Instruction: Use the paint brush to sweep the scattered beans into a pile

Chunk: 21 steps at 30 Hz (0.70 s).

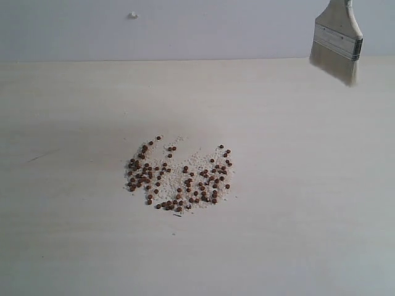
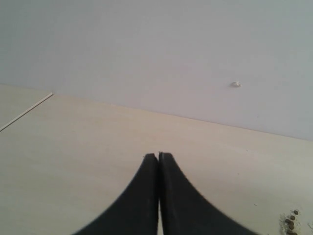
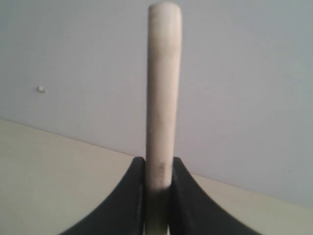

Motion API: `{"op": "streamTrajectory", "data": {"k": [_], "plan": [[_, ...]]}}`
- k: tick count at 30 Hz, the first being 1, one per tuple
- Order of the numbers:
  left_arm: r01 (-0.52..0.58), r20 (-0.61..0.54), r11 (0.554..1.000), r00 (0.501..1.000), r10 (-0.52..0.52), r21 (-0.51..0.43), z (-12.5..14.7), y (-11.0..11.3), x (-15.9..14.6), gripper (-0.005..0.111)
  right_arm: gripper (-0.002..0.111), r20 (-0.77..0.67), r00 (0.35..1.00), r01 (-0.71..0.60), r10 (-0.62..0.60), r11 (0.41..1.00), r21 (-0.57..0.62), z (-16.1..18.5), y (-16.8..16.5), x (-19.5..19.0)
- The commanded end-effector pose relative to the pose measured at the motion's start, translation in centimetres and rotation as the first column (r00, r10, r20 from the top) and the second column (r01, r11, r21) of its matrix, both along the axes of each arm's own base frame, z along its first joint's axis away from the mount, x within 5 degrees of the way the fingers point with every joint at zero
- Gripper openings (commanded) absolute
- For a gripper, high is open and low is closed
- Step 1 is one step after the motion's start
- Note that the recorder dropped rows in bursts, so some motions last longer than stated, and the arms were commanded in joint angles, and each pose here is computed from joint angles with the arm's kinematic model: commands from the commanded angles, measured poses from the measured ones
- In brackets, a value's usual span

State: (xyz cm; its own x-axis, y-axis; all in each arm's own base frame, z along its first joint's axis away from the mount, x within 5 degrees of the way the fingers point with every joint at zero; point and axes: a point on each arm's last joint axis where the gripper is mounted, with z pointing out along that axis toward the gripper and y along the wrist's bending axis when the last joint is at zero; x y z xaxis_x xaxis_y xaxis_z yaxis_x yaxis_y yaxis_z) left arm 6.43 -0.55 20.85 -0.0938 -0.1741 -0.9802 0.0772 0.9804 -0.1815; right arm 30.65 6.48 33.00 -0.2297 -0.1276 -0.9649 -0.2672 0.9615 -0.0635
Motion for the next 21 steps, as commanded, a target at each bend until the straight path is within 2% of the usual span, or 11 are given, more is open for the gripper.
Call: {"op": "streamTrajectory", "data": {"k": [1,9,11,13,17,19,21], "plan": [[-0.002,0.000,1.000,1.000,0.002,-0.011,-0.1,0.0,0.0,0.000,0.000,0.018,0.999,-0.036,0.037,0.998,-0.046,-0.1,0.1,-0.1],[-0.002,0.000,1.000,1.000,0.002,-0.011,-0.1,0.0,0.0,0.000,0.000,-0.028,0.999,-0.031,0.029,0.997,-0.076,-0.6,0.0,-0.2],[-0.002,0.000,1.000,1.000,0.002,-0.011,-0.1,0.0,0.0,0.000,0.000,-0.030,0.999,0.031,-0.035,0.994,-0.108,-0.7,-0.7,0.0],[-0.002,0.000,1.000,1.000,0.002,-0.011,-0.1,0.0,0.0,0.000,0.000,-0.039,0.989,0.144,-0.146,0.988,-0.048,-0.9,-1.5,0.0],[-0.002,0.000,1.000,1.000,0.002,-0.011,-0.1,0.0,0.0,0.000,0.000,-0.020,0.947,0.317,-0.319,0.945,-0.085,-1.7,-3.2,-0.1],[-0.002,0.000,1.000,1.000,0.002,-0.011,-0.1,0.0,0.0,0.000,0.000,-0.023,0.929,0.367,-0.370,0.927,-0.083,-2.1,-3.6,-0.3],[-0.002,0.000,1.000,1.000,0.002,-0.011,-0.1,0.0,0.0,0.000,0.000,-0.036,0.936,0.347,-0.350,0.934,-0.081,-2.3,-3.5,-0.4]]}}
